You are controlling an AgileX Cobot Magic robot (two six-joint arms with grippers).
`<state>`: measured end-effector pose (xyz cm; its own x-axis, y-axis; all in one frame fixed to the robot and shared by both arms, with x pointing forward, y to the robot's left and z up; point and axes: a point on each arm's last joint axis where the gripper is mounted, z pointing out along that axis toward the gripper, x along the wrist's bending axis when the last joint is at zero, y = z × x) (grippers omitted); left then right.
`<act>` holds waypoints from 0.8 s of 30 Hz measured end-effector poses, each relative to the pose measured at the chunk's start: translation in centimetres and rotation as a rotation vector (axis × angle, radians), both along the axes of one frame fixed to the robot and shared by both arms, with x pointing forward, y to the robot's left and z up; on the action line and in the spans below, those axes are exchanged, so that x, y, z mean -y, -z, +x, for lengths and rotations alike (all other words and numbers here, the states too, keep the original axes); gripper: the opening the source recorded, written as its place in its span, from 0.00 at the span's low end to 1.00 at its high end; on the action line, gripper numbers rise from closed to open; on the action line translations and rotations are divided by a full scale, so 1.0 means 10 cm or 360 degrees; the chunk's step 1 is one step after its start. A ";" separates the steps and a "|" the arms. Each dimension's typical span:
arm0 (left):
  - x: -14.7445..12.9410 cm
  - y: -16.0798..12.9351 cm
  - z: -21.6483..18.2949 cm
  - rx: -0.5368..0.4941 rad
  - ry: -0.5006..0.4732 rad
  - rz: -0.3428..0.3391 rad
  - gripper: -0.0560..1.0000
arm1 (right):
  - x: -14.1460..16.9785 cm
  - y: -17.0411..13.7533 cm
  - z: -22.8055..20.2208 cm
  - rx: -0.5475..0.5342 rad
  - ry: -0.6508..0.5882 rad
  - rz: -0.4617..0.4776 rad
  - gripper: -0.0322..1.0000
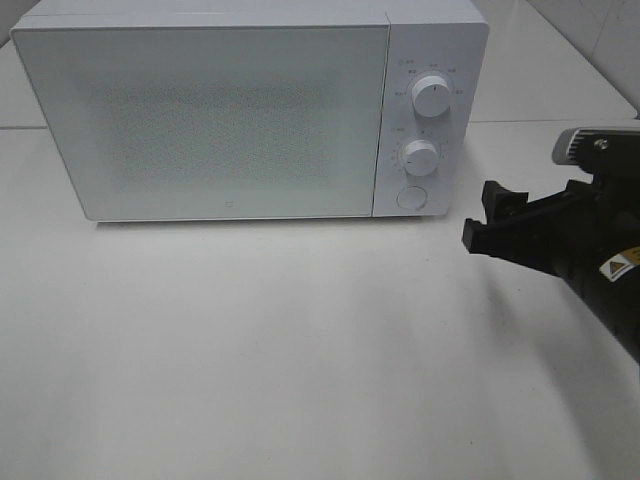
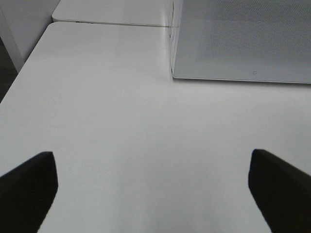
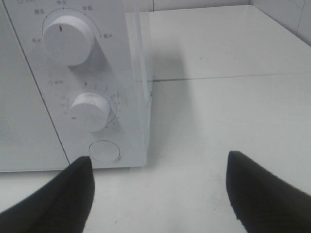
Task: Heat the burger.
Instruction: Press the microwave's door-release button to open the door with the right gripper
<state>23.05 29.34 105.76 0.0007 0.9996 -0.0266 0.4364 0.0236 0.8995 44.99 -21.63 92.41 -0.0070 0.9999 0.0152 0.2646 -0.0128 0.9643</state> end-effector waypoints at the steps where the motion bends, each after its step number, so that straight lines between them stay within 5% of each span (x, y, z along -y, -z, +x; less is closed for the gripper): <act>1: 0.00 0.00 0.00 0.0000 0.0000 0.0000 0.99 | -0.09 0.05 -0.02 -0.0021 0.0005 -0.0004 0.76; 13: 0.00 0.00 0.00 0.0000 0.0000 0.0000 0.99 | -0.65 0.14 0.01 -0.0036 -0.0089 -0.0105 0.76; 24: 0.00 0.00 0.00 0.0000 0.0000 0.0000 0.99 | -0.76 0.20 0.02 -0.0077 -0.0073 -0.0044 0.76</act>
<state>23.05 29.34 105.76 0.0007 0.9996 -0.0266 0.4364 0.0236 0.8995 45.18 -13.99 90.39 -0.0525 0.9986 -0.0107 0.3108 0.0266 0.9501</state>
